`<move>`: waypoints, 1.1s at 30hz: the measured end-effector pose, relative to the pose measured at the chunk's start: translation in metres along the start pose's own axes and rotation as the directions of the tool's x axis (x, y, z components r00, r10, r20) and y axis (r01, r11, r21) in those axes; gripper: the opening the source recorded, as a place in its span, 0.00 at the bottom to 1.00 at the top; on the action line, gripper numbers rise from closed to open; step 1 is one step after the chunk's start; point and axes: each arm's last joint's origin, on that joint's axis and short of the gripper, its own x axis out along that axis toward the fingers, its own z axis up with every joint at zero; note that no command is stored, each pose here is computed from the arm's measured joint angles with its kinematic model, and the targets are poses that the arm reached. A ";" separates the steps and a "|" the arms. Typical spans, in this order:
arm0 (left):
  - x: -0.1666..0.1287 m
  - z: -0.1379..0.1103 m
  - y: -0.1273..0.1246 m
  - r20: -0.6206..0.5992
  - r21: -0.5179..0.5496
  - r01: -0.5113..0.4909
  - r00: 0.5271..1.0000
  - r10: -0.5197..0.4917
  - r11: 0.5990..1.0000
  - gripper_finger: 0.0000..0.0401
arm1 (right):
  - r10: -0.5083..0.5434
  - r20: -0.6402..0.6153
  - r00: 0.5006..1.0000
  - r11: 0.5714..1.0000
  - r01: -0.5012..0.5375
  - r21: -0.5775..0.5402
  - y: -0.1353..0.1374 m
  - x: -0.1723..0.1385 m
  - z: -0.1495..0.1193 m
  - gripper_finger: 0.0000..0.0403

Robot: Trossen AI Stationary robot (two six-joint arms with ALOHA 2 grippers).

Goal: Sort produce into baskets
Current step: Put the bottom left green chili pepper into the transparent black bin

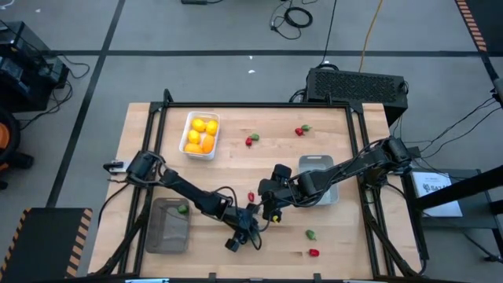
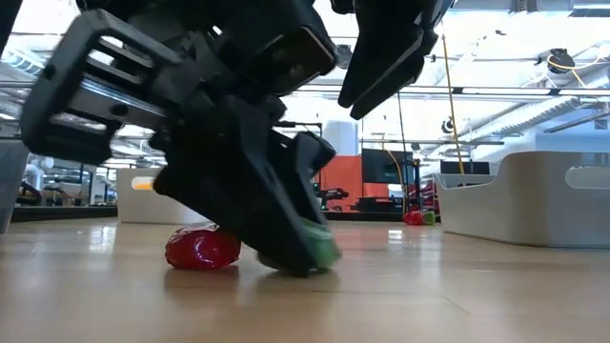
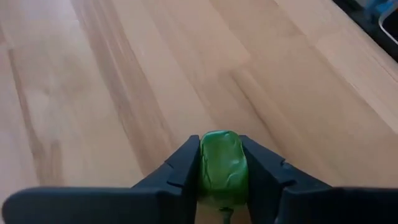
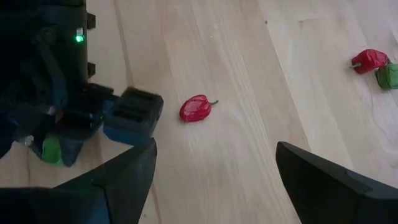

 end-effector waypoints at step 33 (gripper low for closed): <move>-0.240 -0.028 -0.105 -0.679 -0.424 -0.416 0.734 0.022 0.804 0.26 | 0.005 0.009 1.000 0.999 -0.006 0.042 0.001 0.000 0.001 0.79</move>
